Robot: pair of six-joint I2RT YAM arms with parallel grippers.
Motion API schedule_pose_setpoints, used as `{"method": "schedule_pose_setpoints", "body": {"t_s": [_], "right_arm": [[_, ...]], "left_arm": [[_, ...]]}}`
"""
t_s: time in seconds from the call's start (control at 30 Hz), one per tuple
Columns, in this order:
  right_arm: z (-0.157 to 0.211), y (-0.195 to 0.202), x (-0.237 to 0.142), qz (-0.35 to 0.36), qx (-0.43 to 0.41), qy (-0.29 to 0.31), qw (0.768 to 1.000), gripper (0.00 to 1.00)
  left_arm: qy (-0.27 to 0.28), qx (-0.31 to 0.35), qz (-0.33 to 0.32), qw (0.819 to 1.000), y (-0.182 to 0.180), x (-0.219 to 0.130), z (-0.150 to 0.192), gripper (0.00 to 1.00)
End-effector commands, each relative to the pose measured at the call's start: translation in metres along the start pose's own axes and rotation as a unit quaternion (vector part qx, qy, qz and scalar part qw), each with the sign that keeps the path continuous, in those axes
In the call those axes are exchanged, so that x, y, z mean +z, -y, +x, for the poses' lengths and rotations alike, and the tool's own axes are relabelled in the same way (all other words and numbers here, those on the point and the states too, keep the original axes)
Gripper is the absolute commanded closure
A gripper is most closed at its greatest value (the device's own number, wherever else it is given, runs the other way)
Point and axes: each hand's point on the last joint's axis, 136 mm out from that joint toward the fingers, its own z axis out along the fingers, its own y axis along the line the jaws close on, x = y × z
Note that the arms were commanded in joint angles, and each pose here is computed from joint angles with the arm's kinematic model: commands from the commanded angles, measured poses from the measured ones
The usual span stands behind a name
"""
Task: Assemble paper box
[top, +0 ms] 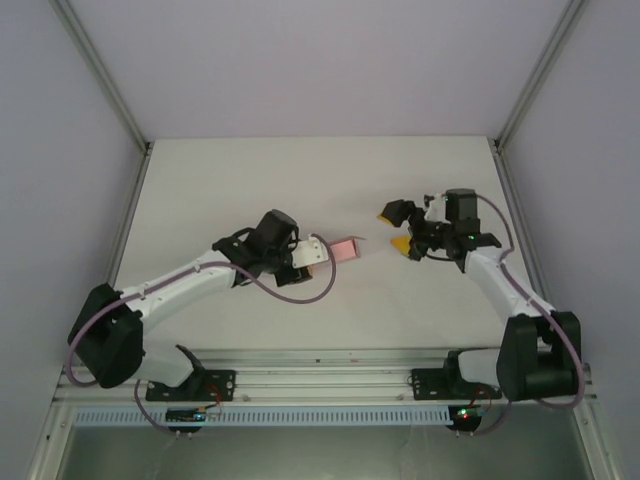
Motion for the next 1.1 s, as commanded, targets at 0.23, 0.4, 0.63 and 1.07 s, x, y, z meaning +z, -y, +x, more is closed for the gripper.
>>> {"method": "schedule_pose_setpoints", "body": {"t_s": [0.23, 0.4, 0.63, 1.07], "right_arm": [[0.017, -0.033, -0.015, -0.032, -0.432, 0.016, 0.901, 0.02], [0.05, -0.031, 0.007, -0.023, -0.48, -0.047, 0.876, 0.15], [0.061, -0.014, 0.038, 0.057, -0.528, -0.094, 0.842, 0.28], [0.083, -0.004, 0.058, 0.044, -0.525, -0.164, 0.834, 0.54]], "left_arm": [[-0.099, -0.038, 0.144, 0.984, 0.021, 0.001, 0.03, 0.6], [-0.116, -0.04, 0.161, 0.979, 0.019, 0.011, 0.034, 0.59], [-0.125, -0.051, 0.176, 0.975, 0.018, 0.023, 0.034, 0.59], [-0.117, -0.052, 0.173, 0.977, 0.015, 0.025, 0.03, 0.59]]}}
